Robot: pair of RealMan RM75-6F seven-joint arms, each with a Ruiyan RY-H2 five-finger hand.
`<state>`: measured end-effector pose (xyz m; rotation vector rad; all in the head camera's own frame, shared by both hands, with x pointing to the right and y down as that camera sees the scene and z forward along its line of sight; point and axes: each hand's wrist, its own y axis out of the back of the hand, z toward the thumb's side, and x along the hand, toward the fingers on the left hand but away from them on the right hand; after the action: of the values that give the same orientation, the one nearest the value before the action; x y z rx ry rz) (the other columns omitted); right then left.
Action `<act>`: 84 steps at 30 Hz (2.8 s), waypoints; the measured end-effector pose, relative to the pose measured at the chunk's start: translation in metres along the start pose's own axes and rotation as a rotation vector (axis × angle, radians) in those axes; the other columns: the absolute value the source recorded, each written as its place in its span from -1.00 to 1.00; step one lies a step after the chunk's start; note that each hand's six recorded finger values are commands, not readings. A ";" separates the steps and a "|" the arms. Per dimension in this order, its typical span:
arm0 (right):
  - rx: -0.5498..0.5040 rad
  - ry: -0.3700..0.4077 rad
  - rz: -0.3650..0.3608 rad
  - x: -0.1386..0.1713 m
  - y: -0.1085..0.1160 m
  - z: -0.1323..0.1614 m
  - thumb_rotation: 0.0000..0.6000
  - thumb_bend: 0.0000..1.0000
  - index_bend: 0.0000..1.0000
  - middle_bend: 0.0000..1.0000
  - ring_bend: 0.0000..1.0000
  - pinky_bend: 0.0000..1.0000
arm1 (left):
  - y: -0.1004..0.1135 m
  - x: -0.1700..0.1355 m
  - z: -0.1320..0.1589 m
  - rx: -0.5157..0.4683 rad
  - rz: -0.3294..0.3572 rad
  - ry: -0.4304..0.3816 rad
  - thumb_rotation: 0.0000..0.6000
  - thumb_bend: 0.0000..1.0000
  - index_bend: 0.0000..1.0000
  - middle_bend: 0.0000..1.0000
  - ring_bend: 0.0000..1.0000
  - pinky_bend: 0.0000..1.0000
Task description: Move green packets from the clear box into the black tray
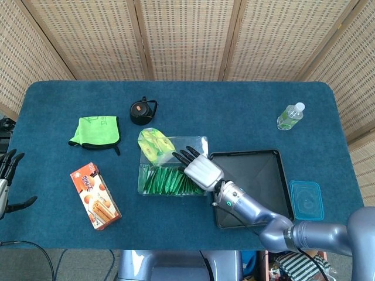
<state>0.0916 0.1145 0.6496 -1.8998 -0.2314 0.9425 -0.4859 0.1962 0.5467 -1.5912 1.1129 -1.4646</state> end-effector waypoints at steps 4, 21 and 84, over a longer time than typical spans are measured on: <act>0.011 -0.005 0.007 -0.004 -0.003 -0.001 1.00 -0.15 -0.19 -1.00 -1.00 -1.00 | 0.001 0.000 -0.001 -0.001 0.002 0.003 1.00 -0.84 -1.00 -1.00 -1.00 -1.00; 0.026 -0.024 0.024 -0.013 -0.009 0.001 1.00 -0.14 -0.09 -1.00 -1.00 -0.97 | 0.001 0.001 -0.002 -0.007 -0.001 0.004 1.00 -0.84 -1.00 -1.00 -1.00 -1.00; 0.022 -0.034 -0.143 0.019 0.035 -0.001 1.00 0.15 0.29 -0.84 -1.00 -0.88 | 0.004 -0.004 0.002 -0.020 0.005 -0.020 1.00 -0.84 -1.00 -1.00 -1.00 -1.00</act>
<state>0.0969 0.1053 0.6109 -1.8225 -0.3705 0.8773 -0.4850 0.1983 0.5410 -1.6121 1.1232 -1.4359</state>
